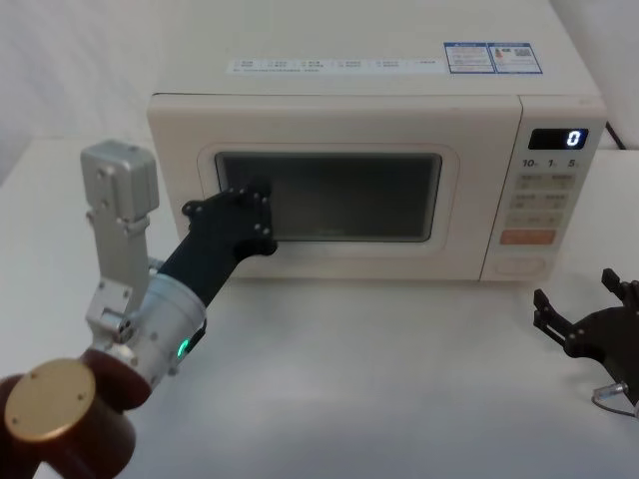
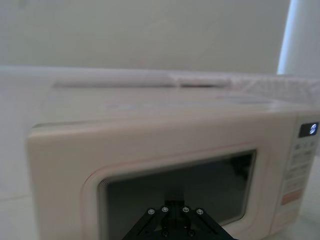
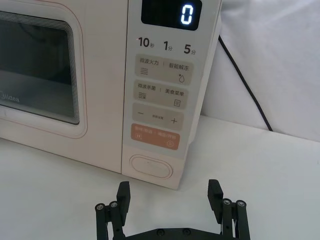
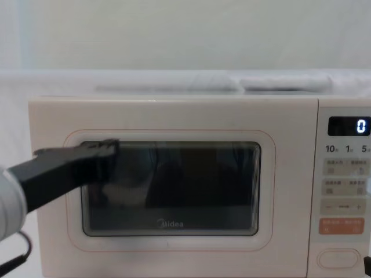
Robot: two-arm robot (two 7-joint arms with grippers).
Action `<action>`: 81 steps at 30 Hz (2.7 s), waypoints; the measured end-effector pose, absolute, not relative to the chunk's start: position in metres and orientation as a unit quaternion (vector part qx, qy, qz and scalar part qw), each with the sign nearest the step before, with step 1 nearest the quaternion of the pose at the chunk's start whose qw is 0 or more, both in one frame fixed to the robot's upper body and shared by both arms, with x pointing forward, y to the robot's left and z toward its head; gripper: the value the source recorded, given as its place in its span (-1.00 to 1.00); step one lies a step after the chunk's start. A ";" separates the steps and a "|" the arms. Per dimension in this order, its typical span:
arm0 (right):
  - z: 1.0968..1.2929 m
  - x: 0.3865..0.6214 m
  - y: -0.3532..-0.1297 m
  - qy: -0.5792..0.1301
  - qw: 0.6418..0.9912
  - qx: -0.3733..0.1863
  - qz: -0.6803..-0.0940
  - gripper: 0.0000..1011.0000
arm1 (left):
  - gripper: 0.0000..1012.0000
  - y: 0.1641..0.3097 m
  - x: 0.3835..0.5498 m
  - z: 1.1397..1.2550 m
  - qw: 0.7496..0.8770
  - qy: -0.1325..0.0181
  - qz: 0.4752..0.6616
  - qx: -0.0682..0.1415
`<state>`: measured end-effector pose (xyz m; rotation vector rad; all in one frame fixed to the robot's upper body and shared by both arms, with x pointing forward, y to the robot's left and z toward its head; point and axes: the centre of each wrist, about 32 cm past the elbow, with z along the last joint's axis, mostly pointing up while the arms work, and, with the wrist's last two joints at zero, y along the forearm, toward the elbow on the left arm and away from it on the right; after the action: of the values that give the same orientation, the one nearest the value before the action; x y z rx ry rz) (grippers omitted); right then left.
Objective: Press the button to open the microwave door with one hand; close the microwave door with the other hand.
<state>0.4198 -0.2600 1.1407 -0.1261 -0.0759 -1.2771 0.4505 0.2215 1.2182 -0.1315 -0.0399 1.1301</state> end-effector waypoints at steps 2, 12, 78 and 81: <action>1.141 0.420 -0.260 -0.035 0.800 -0.059 -0.595 0.98 | -1.00 0.225 0.447 1.211 0.836 -0.020 0.545 -0.057; 1.141 0.420 -0.260 -0.035 0.800 -0.059 -0.595 0.98 | -1.00 0.240 0.438 1.186 0.808 -0.021 0.588 -0.032; 1.141 0.420 -0.260 -0.035 0.800 -0.059 -0.595 0.98 | 0.98 0.251 0.422 1.119 0.753 0.020 0.658 -0.016; 1.141 0.420 -0.260 -0.035 0.800 -0.059 -0.595 0.98 | 0.98 0.251 0.422 1.119 0.753 0.021 0.658 -0.016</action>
<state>0.4198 -0.2600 1.1407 -0.1262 -0.0759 -1.2771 0.4220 0.2514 1.1193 -0.0356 0.0448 1.4366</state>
